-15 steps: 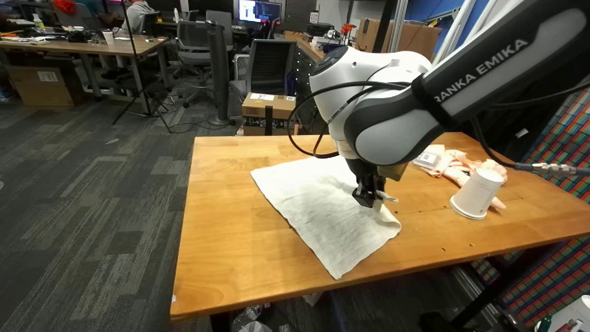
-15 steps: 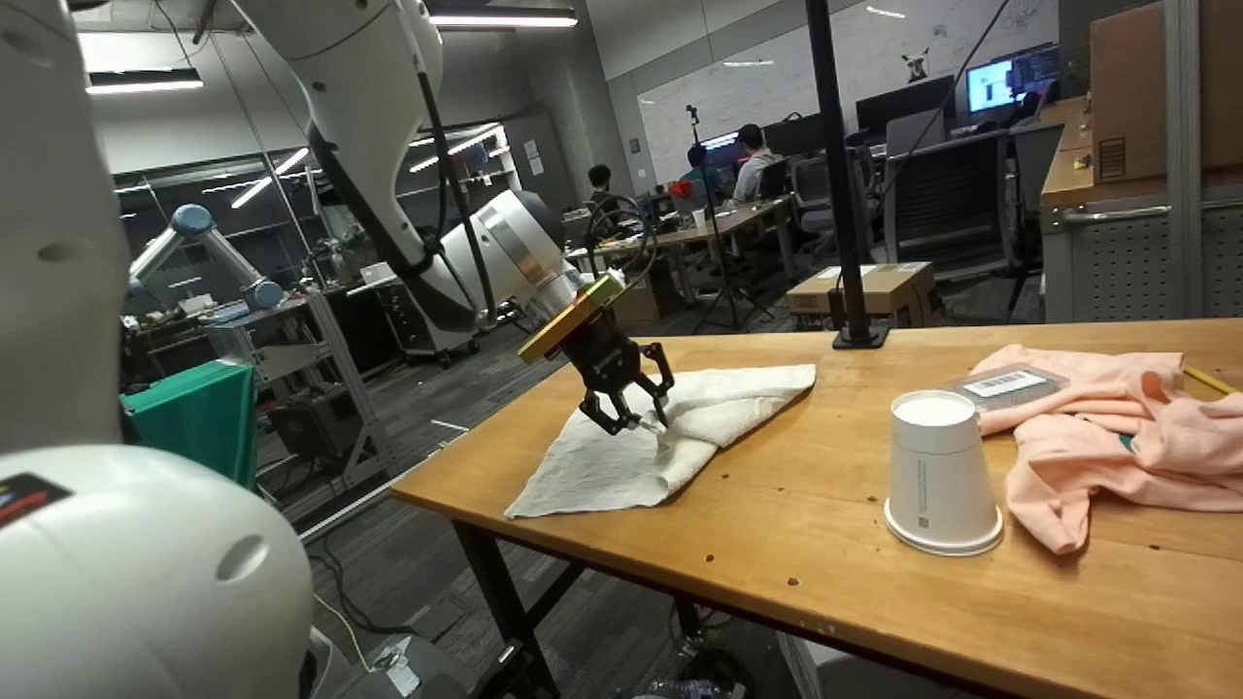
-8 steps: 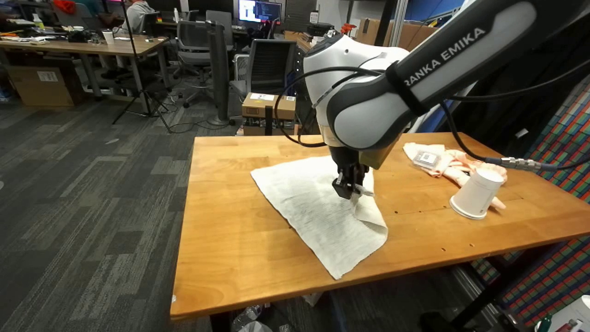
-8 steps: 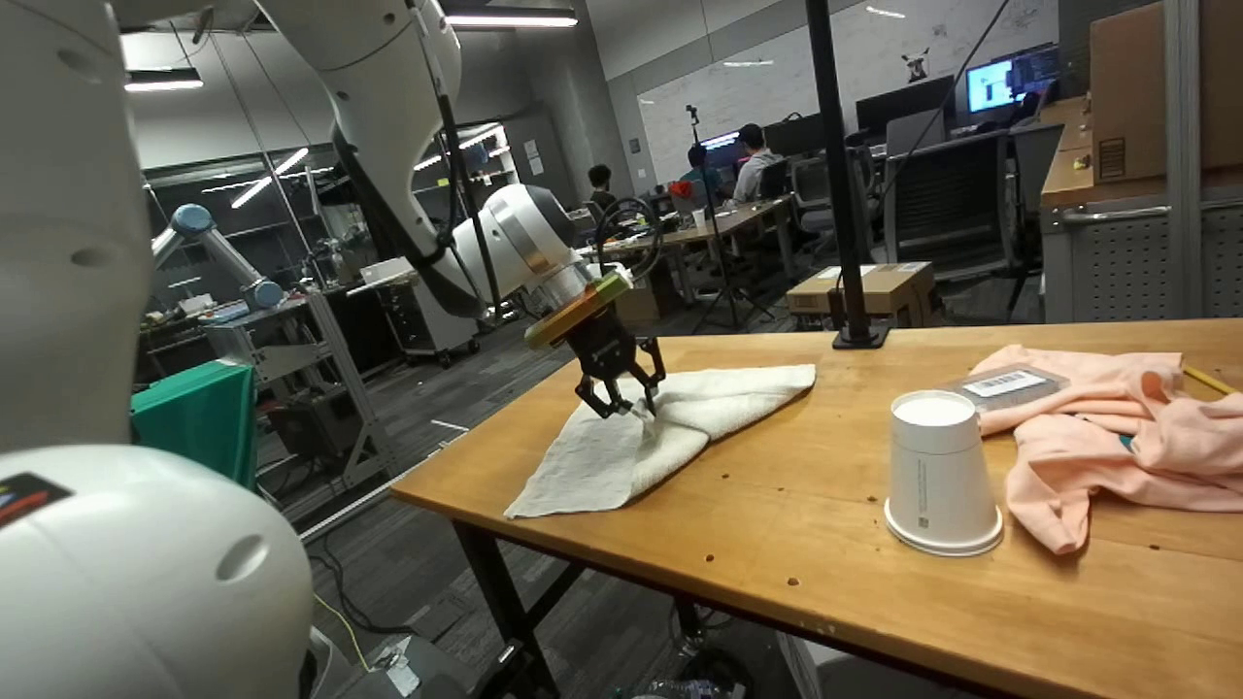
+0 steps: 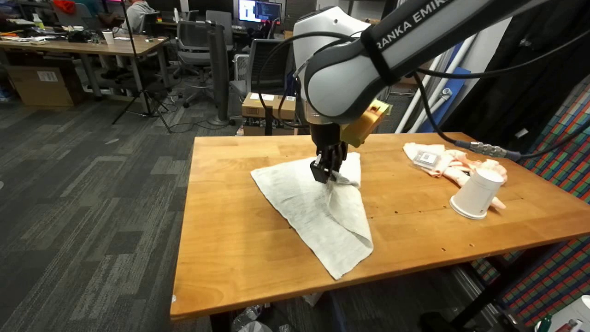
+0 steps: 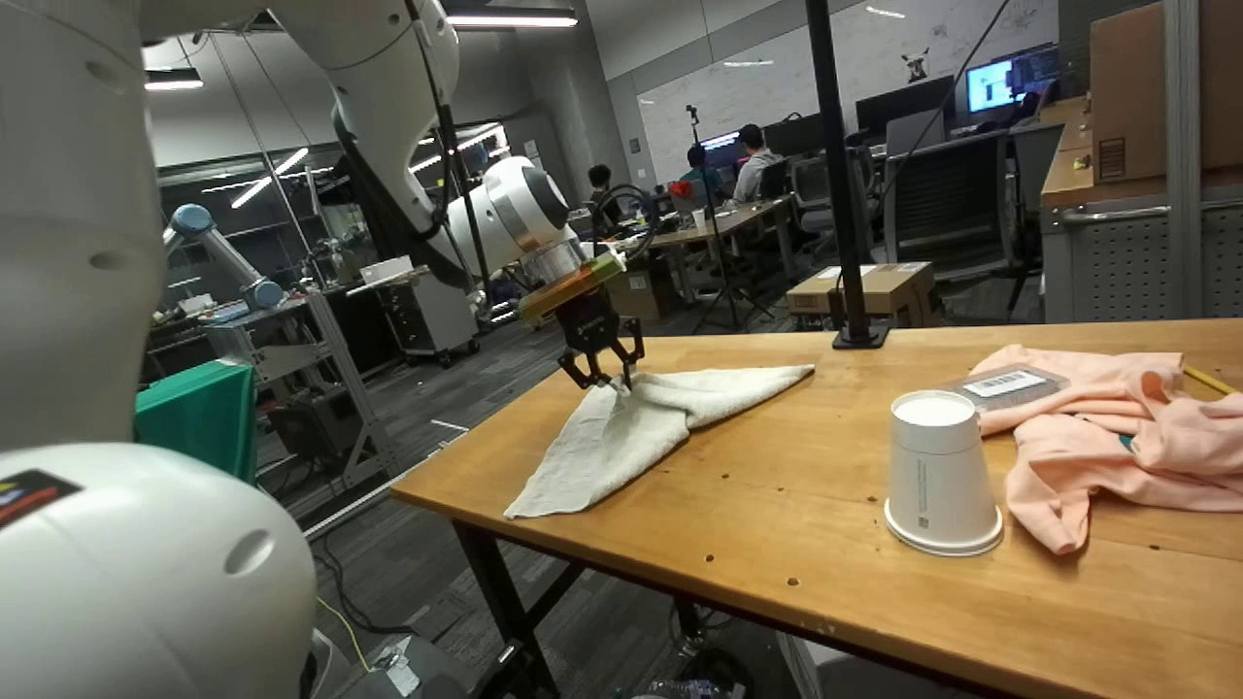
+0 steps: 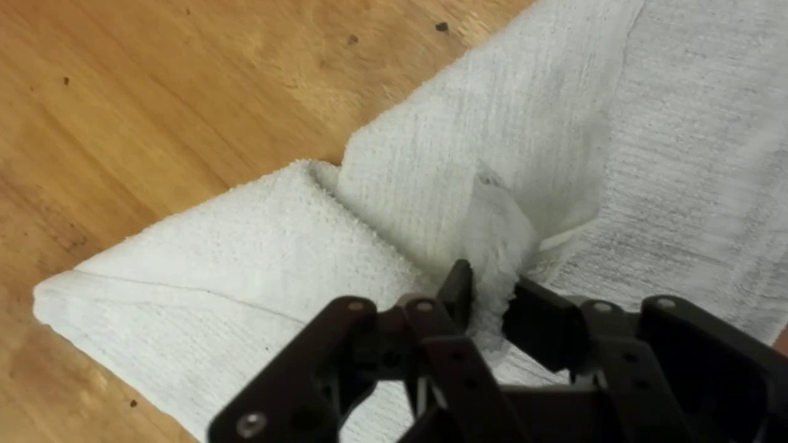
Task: Fold the cloth
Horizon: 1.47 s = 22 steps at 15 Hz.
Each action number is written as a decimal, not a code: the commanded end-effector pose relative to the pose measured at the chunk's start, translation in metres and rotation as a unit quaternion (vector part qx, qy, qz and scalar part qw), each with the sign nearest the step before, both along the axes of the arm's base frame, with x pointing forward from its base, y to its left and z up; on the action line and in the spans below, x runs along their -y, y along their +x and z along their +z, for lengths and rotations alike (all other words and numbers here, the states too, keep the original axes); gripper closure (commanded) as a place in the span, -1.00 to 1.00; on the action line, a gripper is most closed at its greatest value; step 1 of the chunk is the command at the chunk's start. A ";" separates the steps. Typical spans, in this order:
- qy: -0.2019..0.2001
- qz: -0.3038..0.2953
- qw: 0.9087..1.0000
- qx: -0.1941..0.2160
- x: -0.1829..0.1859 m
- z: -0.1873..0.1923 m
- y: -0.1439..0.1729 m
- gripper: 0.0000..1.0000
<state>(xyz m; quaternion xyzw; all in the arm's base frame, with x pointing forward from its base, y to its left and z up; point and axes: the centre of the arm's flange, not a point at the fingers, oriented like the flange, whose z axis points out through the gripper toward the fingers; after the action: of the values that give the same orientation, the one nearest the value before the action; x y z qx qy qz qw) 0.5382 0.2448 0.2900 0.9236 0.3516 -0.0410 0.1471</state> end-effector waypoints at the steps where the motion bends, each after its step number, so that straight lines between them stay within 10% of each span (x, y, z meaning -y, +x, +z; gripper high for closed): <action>1: 0.028 0.014 0.999 -0.021 -0.025 -0.002 0.016 0.85; 22: 0.060 0.031 0.998 -0.015 -0.083 0.032 0.121 0.85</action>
<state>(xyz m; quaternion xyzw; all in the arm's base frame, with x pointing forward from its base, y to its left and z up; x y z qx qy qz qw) 0.6263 0.3156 0.3193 0.9172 0.3839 -0.0150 0.1057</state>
